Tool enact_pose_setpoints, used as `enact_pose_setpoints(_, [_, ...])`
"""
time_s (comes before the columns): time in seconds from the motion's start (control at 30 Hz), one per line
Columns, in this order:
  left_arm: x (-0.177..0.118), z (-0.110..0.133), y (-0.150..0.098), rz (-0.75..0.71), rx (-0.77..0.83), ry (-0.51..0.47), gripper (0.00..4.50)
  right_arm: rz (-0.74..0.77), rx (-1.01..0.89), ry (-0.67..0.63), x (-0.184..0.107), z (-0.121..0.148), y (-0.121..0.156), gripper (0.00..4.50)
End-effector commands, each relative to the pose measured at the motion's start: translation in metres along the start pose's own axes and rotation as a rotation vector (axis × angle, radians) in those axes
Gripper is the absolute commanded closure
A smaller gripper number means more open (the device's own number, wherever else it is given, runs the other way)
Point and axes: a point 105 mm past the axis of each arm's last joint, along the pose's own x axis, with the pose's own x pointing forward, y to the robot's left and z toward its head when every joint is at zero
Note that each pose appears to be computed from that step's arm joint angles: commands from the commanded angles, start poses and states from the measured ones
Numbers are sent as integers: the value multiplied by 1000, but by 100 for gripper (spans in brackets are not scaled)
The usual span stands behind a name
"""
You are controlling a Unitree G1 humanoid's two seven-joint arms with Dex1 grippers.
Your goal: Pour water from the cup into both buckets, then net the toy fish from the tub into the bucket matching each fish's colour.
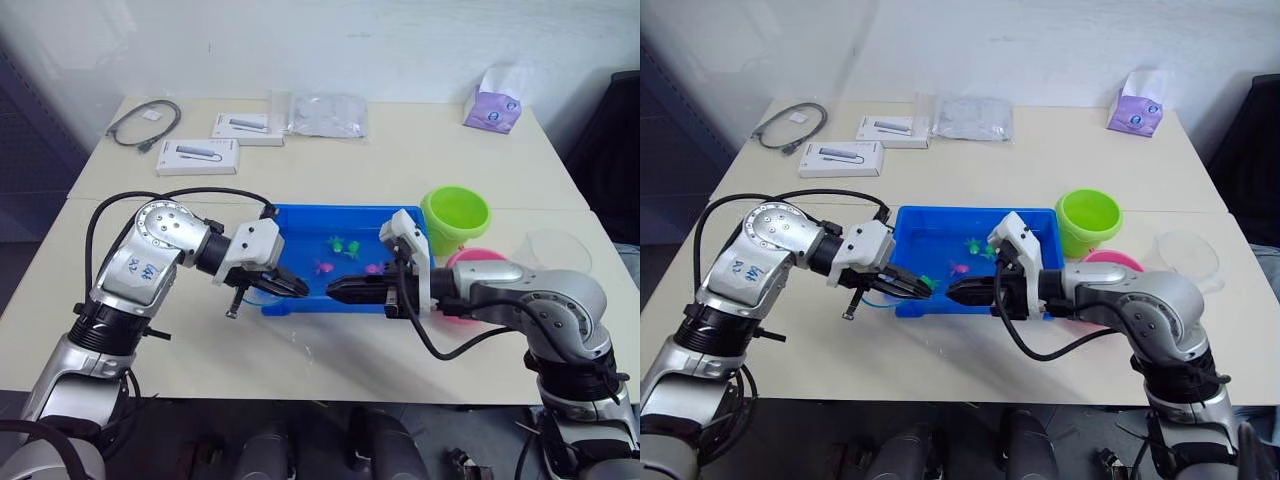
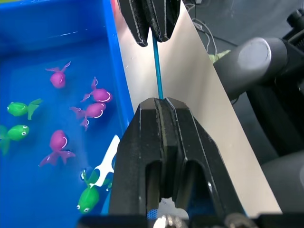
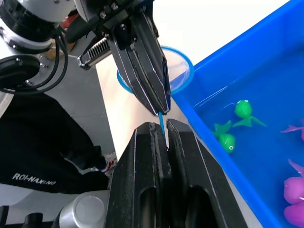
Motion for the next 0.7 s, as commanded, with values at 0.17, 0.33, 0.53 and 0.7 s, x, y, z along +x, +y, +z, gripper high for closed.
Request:
enact_pose_setpoints(0.17, [-55, 40, 32, 270, 57, -242, 139, 16, -134, -74, -19, 14, 9, 450])
enact_pose_setpoints(0.33, [-108, 20, 44, 476, -17, -217, 5, -117, -207, -60, -51, 14, -3, 450])
enact_pose_setpoints(0.53, [-121, -22, 17, 496, -133, -183, 5, -446, -398, -4, -101, 17, -37, 450])
enact_pose_setpoints(0.7, [-87, -32, 3, 478, -188, -241, 5, -613, -600, 205, -122, 6, -60, 450])
